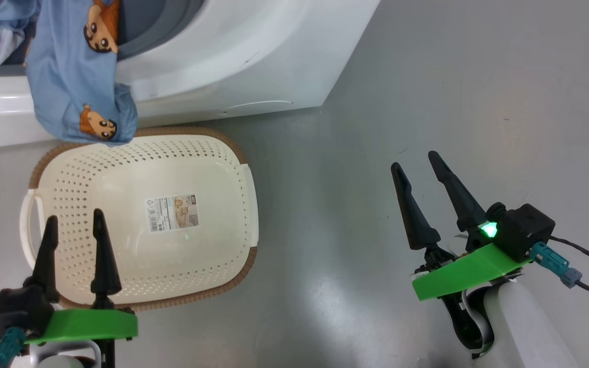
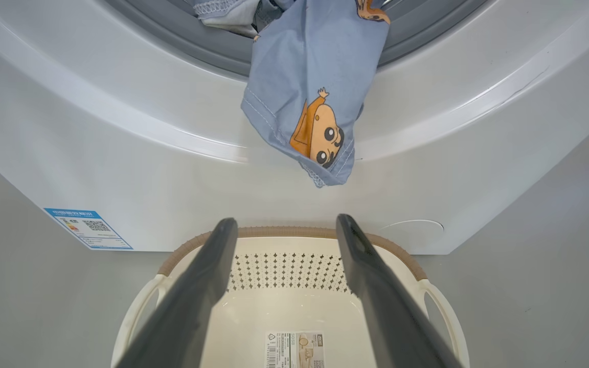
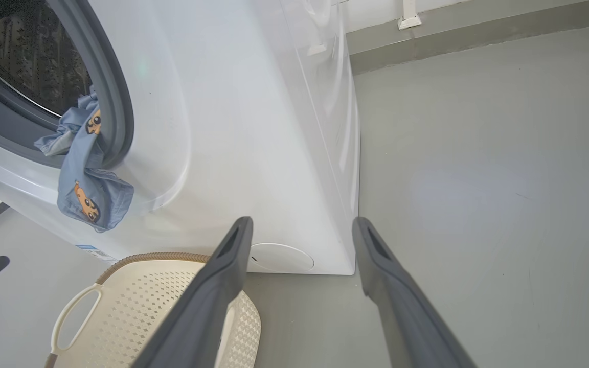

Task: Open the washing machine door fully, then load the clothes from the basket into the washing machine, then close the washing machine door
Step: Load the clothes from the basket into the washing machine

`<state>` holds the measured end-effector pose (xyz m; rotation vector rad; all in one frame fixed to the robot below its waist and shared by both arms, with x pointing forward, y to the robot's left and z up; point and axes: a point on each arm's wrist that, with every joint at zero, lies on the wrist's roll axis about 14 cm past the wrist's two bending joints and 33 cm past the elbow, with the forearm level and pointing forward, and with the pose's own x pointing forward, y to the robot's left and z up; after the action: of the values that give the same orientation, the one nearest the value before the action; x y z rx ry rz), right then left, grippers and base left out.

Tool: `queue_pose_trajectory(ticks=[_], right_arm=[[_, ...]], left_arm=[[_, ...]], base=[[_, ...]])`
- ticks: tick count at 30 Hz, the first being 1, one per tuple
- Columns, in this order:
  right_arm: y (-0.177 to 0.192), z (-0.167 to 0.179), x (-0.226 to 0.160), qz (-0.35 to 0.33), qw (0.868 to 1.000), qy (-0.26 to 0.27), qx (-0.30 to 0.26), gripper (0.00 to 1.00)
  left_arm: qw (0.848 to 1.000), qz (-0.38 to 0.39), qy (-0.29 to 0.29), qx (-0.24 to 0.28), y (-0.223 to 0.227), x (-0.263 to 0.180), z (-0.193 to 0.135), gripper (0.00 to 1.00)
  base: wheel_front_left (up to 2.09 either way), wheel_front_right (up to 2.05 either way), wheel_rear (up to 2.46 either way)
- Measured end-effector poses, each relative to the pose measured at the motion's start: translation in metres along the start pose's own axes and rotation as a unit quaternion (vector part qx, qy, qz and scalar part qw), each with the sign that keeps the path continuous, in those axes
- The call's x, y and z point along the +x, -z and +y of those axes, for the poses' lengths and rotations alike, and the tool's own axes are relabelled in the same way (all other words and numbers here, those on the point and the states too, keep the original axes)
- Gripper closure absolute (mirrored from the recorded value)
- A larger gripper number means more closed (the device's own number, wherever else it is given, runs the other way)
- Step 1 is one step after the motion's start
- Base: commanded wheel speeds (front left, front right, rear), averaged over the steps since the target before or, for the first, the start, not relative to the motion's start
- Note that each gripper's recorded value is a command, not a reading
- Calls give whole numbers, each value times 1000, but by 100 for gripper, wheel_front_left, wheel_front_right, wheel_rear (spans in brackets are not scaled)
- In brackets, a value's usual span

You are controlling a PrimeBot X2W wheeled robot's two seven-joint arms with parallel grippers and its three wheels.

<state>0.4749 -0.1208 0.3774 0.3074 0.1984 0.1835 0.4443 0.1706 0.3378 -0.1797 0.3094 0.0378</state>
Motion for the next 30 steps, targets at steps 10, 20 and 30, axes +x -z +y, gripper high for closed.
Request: queue_pose_trajectory(ticks=[10,20,30], right_arm=[[-4,-4,-3,-4,1000,5,-6,0],[-9,-11,-8,-7,1000,16,-11,0],[-4,-16,-10,-1,1000,23,-8,0]], left_arm=[[999,-39,19,-4,-25,20,-12,0],[997,-69,44,1,-50,55,-23,0],[998,8,62,-11,-32,95,-32,0]], base=[[0,0,0],[0,0,0],[0,0,0]])
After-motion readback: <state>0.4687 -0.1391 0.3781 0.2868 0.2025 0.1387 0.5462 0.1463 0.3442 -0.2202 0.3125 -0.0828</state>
